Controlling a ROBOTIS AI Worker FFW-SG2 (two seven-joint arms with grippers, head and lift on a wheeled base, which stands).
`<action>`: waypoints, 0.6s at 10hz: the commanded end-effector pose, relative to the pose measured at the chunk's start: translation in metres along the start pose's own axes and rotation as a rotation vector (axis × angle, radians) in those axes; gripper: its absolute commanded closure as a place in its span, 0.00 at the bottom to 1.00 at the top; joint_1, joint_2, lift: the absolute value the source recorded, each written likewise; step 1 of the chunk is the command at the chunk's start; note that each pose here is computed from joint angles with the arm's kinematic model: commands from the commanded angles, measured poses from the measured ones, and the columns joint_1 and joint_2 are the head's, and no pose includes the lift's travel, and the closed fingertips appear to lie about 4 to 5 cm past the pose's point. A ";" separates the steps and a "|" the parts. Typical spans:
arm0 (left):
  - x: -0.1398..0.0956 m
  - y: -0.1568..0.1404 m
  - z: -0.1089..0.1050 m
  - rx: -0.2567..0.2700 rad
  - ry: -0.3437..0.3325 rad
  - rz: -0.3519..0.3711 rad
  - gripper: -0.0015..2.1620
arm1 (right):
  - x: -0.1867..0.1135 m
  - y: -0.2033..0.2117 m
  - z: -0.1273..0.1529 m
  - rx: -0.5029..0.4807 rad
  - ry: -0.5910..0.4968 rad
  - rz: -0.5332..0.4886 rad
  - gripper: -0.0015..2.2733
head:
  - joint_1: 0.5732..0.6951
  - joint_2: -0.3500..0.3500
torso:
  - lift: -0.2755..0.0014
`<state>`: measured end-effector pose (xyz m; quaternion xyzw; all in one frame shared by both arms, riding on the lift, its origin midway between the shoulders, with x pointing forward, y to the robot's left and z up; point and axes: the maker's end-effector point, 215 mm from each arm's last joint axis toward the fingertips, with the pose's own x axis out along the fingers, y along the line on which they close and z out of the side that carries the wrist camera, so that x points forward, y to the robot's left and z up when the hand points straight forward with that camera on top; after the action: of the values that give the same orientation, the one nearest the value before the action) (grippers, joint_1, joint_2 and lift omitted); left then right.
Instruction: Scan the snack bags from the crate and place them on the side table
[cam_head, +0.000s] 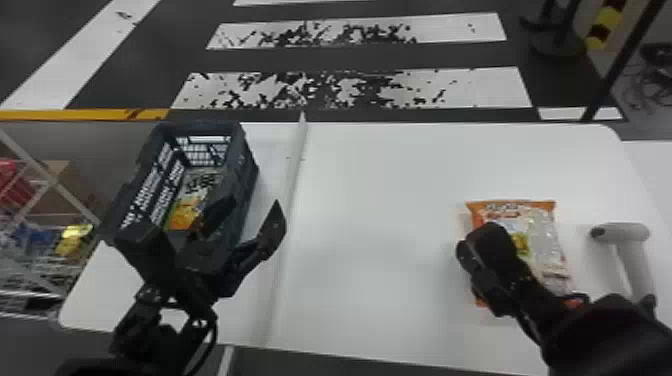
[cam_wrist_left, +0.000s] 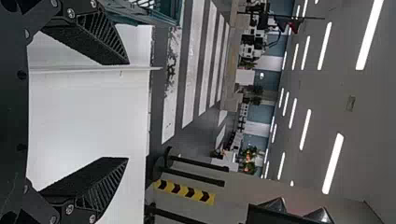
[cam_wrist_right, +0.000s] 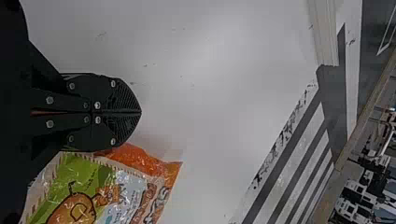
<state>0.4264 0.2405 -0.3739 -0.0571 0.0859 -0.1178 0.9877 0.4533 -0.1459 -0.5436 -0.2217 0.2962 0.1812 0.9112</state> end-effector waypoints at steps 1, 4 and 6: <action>0.000 0.000 -0.002 -0.001 0.002 -0.001 0.07 | -0.001 -0.001 -0.004 0.001 0.006 -0.002 0.99 | 1.00 0.67 | 0.70; 0.000 0.000 -0.001 0.000 0.000 -0.001 0.07 | -0.008 -0.002 0.005 0.012 -0.026 -0.006 0.99 | 1.00 0.66 | 0.70; -0.001 0.000 -0.001 -0.001 0.000 -0.001 0.07 | -0.032 -0.011 0.037 0.079 -0.116 -0.014 0.88 | 1.00 0.67 | 0.70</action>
<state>0.4258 0.2406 -0.3742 -0.0577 0.0857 -0.1182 0.9876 0.4507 -0.1422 -0.5093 -0.1926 0.2608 0.1789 0.9289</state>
